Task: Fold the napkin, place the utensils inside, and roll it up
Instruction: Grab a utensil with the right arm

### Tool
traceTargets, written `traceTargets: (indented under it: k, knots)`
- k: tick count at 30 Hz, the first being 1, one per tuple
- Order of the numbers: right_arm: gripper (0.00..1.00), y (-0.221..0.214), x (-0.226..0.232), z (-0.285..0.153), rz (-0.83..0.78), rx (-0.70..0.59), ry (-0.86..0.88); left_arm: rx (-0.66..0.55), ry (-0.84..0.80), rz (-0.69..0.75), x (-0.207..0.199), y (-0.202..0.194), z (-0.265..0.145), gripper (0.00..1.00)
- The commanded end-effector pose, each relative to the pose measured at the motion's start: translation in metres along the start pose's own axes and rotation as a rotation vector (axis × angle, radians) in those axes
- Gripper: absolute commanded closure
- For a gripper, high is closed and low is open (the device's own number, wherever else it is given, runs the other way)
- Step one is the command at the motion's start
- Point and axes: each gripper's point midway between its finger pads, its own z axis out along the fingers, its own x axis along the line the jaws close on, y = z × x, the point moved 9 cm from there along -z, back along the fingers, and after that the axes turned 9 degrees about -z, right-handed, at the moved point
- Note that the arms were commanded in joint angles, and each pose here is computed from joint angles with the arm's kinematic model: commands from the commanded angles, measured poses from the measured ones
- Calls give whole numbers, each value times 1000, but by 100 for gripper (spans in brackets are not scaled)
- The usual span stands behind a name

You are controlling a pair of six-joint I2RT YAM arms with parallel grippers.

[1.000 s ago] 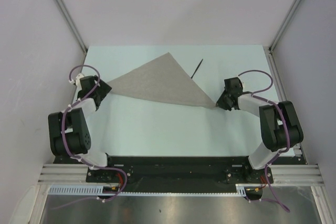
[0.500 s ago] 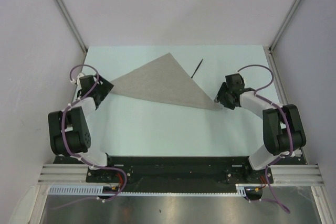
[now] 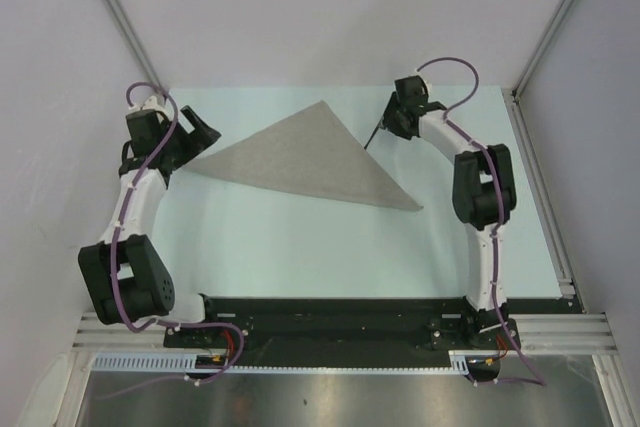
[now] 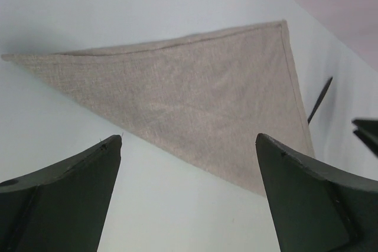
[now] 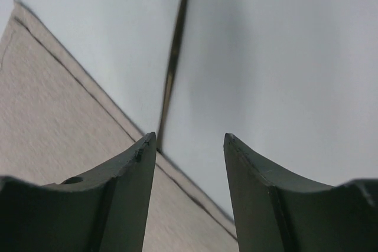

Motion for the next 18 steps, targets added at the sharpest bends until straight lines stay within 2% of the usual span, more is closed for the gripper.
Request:
traceTargets:
  k: [1, 2, 3, 9, 18]
  knots:
    - [48, 7, 19, 25, -7, 25, -68, 152, -23, 97, 3, -11, -8, 0]
    - [49, -3, 20, 40, -14, 50, -83, 150, -21, 98, 3, -10, -9, 0]
    - [49, 8, 29, 40, -2, 20, -71, 156, -32, 99, 2, -11, -9, 0]
    - [53, -1, 37, 68, -2, 34, -128, 130, -33, 115, -1, -9, -16, 0]
    - [59, -10, 27, 83, -25, 42, -250, 127, -81, 111, -6, -10, -23, 0]
